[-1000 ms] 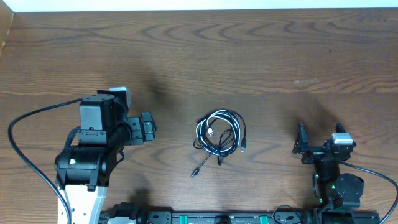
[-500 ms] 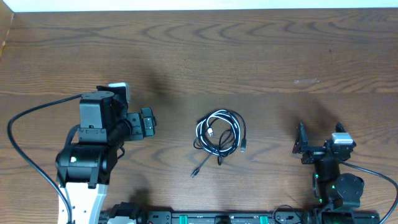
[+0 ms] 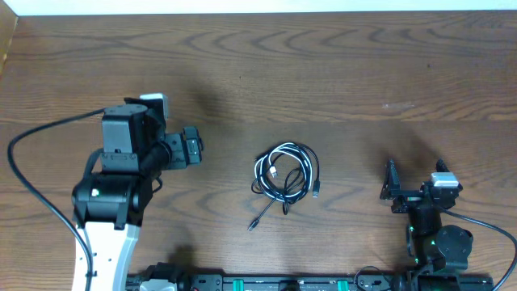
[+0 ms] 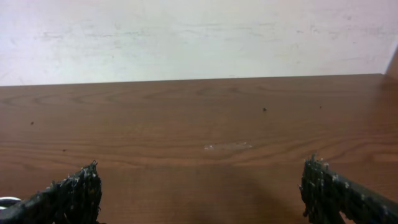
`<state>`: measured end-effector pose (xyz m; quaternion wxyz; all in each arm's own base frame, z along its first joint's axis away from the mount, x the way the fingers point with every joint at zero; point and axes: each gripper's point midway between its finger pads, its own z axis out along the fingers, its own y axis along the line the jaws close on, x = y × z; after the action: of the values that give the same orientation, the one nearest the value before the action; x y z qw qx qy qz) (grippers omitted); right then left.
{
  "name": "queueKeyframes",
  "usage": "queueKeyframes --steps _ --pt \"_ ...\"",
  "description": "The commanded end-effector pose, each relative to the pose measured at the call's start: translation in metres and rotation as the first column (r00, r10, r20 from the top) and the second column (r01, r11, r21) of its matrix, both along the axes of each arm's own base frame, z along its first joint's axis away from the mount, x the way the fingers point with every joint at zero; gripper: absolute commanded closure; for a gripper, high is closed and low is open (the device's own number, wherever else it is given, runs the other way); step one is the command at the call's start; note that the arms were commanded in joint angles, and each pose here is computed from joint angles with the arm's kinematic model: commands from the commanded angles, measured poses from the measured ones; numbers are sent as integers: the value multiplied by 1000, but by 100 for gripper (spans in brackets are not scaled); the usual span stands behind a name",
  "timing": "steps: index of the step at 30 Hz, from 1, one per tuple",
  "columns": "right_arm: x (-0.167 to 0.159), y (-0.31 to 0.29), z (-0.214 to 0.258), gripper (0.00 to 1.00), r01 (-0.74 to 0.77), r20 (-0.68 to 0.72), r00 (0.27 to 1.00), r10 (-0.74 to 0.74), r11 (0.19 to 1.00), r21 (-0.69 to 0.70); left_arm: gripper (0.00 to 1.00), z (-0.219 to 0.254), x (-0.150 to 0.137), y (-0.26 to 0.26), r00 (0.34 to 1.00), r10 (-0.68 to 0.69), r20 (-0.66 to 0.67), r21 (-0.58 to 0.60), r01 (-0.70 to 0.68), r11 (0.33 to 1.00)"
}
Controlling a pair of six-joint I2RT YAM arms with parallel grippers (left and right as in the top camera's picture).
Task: Untangle cables
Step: 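Raise the left gripper and move it toward the cable bundle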
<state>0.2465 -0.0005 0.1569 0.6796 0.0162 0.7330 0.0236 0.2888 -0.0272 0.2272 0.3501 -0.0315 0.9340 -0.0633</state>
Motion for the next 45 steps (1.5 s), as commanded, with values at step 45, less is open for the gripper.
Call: queueKeyframes --steps 45 --pt "0 -3 0 1 17 1 1000 -17 1000 12 2 -17 34 -34 983 -174 -60 -10 174 985"
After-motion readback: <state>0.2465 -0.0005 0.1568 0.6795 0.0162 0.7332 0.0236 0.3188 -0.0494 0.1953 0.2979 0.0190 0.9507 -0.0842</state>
